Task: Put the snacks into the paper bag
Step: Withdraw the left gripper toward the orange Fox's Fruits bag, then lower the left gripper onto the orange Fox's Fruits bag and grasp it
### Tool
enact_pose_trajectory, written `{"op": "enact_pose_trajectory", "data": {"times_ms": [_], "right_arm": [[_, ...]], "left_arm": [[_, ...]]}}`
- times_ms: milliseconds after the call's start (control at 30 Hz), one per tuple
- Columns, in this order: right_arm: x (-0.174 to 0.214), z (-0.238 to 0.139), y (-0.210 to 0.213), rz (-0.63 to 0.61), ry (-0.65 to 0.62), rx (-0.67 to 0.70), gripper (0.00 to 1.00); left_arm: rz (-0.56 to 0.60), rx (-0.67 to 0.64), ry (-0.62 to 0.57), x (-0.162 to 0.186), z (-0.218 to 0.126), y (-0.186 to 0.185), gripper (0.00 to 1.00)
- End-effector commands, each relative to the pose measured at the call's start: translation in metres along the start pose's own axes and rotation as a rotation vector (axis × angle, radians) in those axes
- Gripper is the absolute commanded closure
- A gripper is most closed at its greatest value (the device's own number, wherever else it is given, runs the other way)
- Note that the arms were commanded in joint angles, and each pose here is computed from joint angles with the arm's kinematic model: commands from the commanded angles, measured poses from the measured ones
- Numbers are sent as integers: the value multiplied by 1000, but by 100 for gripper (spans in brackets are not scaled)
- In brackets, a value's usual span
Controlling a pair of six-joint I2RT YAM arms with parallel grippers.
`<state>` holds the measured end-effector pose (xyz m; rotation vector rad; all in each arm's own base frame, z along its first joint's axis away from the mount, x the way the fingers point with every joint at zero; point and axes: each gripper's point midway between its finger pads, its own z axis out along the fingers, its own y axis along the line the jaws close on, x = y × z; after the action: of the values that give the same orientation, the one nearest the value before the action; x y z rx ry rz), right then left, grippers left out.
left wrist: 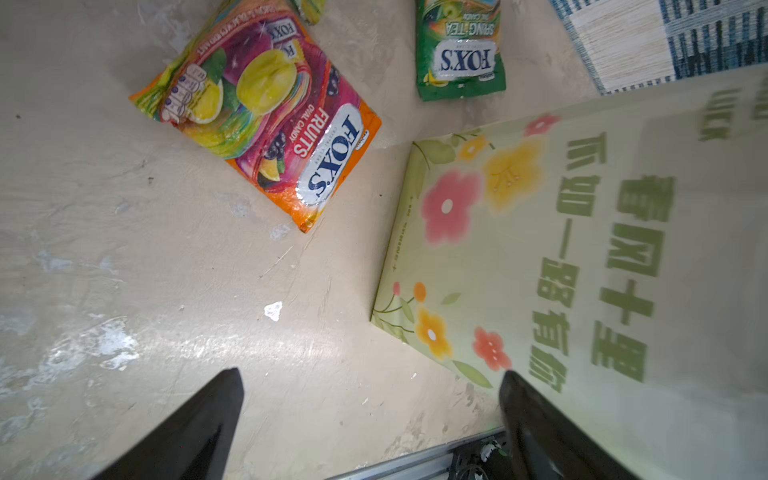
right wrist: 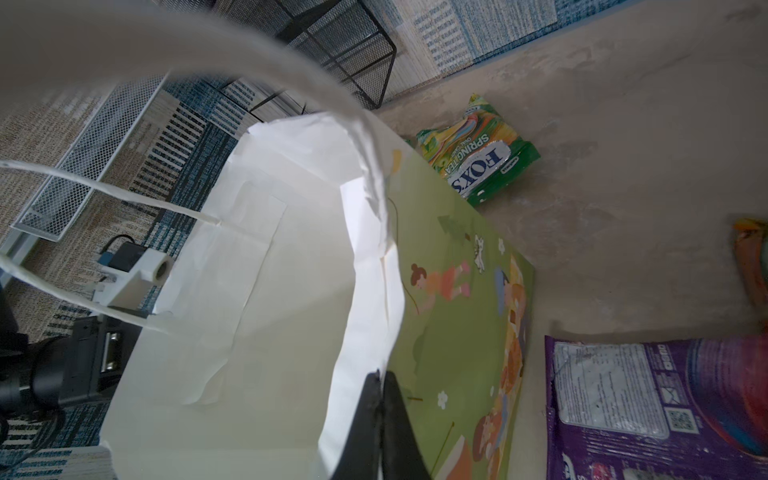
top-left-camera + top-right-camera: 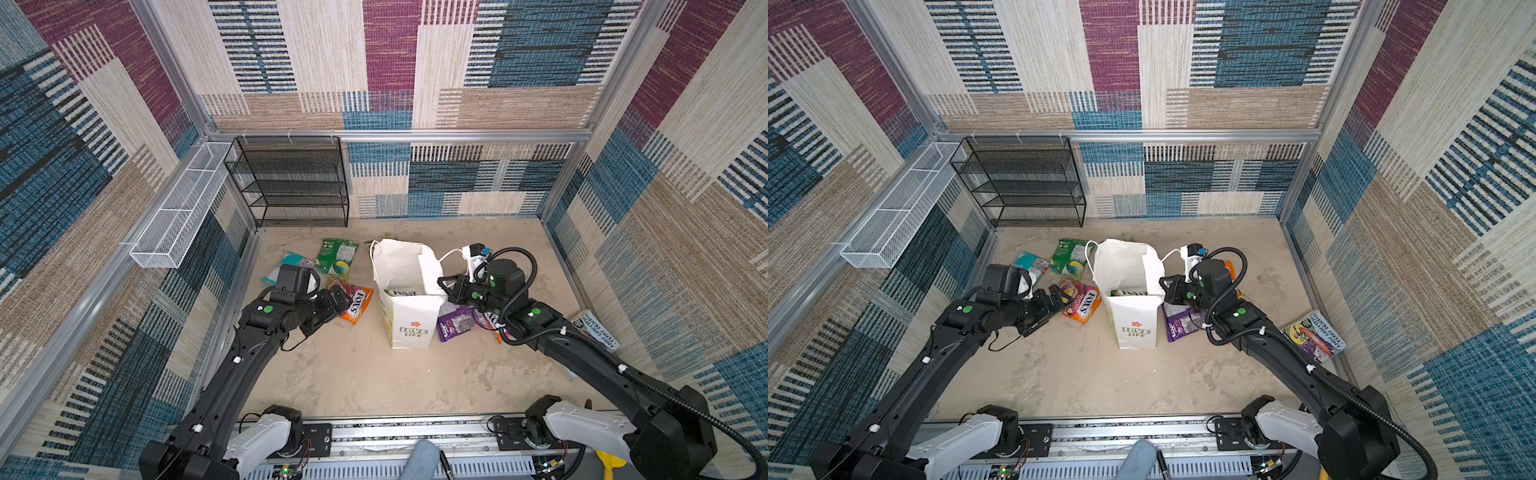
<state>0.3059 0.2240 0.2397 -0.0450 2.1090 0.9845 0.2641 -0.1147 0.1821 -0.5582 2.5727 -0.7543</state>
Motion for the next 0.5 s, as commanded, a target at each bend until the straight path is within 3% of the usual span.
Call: {"op": "enact_pose_trajectory", "data": {"times_ms": [0, 300, 467], "right_arm": [[0, -2, -3, -9, -12, 14, 100], [-1, -6, -2, -18, -20, 15, 100], [-1, -5, -3, -20, -21, 17, 100]], "left_arm": [[-39, 61, -6, -6, 14, -2, 1], [-170, 2, 44, -8, 58, 40, 0], [-242, 15, 4, -16, 76, 51, 3]]}}
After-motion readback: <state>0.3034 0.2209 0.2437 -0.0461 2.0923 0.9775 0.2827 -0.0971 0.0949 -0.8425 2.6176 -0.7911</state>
